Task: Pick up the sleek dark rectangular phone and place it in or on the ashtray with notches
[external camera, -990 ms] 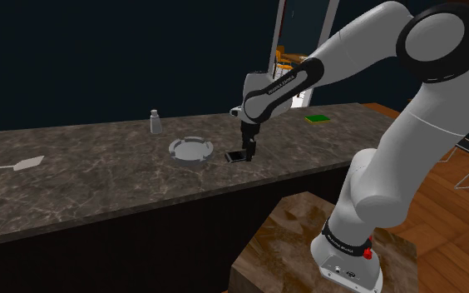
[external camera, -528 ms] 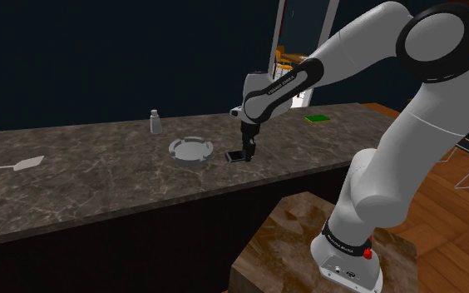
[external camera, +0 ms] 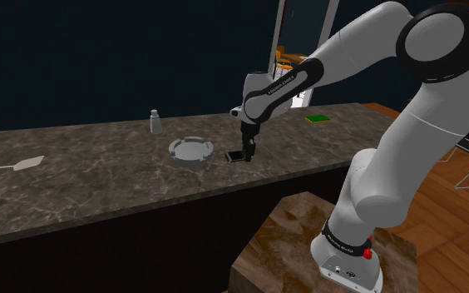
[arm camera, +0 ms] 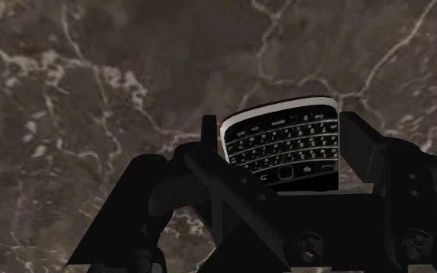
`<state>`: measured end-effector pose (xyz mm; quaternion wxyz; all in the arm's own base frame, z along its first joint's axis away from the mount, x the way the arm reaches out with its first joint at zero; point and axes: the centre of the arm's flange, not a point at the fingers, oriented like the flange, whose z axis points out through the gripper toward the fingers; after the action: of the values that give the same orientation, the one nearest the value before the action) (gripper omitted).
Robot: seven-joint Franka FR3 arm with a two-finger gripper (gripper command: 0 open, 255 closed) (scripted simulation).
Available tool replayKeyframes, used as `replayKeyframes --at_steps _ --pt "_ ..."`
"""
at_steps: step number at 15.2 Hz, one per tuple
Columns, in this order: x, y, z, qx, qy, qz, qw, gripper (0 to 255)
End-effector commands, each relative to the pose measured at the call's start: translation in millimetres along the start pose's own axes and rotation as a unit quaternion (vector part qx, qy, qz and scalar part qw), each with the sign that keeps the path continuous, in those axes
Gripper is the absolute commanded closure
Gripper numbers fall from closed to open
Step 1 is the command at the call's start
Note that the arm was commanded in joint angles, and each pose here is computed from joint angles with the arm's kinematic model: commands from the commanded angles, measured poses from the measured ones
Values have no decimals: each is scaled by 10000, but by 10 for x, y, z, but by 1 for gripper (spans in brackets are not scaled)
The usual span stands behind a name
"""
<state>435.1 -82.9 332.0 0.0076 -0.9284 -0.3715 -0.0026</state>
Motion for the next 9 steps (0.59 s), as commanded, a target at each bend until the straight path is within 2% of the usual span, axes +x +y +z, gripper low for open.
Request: replayKeyframes --at_steps 1,9 --pt "0 -1 -53 -1 0 0 10000 255" --pt "5 -5 -475 -1 1 0 10000 255"
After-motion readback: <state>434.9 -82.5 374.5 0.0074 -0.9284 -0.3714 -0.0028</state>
